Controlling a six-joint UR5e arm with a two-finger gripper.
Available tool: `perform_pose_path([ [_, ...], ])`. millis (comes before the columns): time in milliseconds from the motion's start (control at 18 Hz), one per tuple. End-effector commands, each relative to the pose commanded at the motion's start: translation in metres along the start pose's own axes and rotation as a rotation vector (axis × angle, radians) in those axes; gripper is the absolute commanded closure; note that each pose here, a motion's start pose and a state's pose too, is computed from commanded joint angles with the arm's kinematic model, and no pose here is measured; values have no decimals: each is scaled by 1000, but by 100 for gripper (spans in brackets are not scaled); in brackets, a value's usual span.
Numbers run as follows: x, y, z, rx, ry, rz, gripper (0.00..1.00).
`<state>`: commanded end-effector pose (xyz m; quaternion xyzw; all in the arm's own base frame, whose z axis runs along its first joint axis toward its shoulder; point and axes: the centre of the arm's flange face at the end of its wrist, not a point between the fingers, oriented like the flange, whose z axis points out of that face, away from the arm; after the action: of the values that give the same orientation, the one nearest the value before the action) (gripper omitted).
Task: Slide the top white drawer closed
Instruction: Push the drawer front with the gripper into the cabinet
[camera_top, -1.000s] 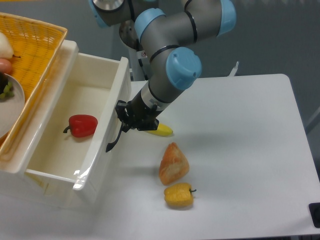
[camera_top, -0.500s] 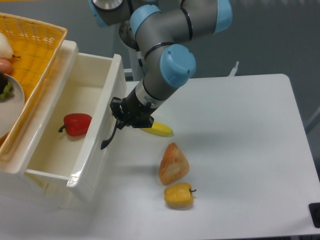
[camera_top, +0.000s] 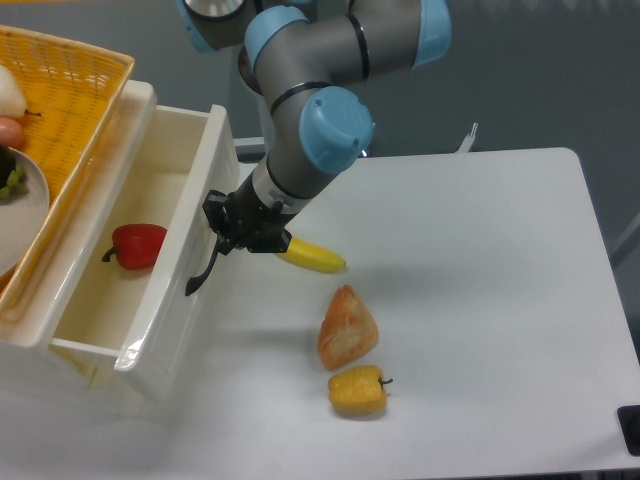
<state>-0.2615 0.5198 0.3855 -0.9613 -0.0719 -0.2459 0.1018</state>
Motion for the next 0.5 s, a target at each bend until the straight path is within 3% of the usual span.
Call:
perform_pose_path([
  [500,20,-7,11,-11,9,10,100],
])
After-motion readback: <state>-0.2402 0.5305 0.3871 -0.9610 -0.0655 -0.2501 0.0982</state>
